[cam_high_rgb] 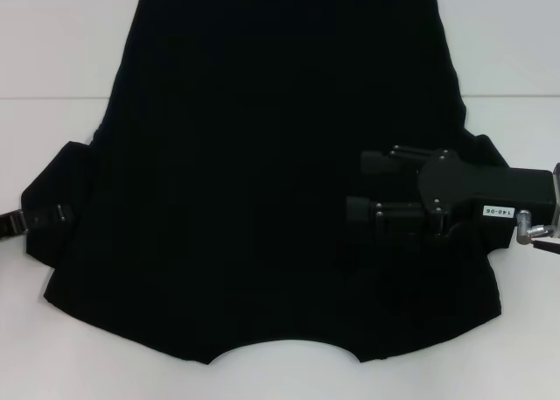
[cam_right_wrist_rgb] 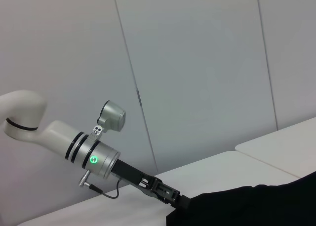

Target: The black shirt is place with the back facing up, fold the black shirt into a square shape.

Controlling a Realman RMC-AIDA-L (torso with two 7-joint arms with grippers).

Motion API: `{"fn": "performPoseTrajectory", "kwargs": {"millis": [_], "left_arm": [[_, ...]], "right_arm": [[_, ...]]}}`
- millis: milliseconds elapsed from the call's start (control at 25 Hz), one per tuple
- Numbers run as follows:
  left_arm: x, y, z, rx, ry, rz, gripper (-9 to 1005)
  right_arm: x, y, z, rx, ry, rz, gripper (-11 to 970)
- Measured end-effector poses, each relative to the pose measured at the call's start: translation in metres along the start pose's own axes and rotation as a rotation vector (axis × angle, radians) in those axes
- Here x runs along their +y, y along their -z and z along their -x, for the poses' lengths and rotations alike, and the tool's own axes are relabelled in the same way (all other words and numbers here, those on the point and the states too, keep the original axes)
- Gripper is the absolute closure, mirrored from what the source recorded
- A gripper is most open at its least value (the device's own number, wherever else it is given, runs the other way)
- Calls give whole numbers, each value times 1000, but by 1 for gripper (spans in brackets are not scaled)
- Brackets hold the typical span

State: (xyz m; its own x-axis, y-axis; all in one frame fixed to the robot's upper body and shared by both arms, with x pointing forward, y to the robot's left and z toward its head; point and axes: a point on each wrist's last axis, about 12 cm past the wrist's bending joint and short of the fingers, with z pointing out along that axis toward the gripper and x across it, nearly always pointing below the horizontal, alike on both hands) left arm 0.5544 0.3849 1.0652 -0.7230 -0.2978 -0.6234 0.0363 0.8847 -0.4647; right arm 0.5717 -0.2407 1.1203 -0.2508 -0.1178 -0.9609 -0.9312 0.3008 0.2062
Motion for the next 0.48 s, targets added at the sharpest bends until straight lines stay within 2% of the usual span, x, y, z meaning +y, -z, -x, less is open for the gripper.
{"fn": "performPoseTrajectory", "kwargs": {"millis": [480], "left_arm": [[-7, -5, 2, 35, -74, -6, 64]], "right_arm": [[0, 1, 0, 0, -4, -1, 79]]}}
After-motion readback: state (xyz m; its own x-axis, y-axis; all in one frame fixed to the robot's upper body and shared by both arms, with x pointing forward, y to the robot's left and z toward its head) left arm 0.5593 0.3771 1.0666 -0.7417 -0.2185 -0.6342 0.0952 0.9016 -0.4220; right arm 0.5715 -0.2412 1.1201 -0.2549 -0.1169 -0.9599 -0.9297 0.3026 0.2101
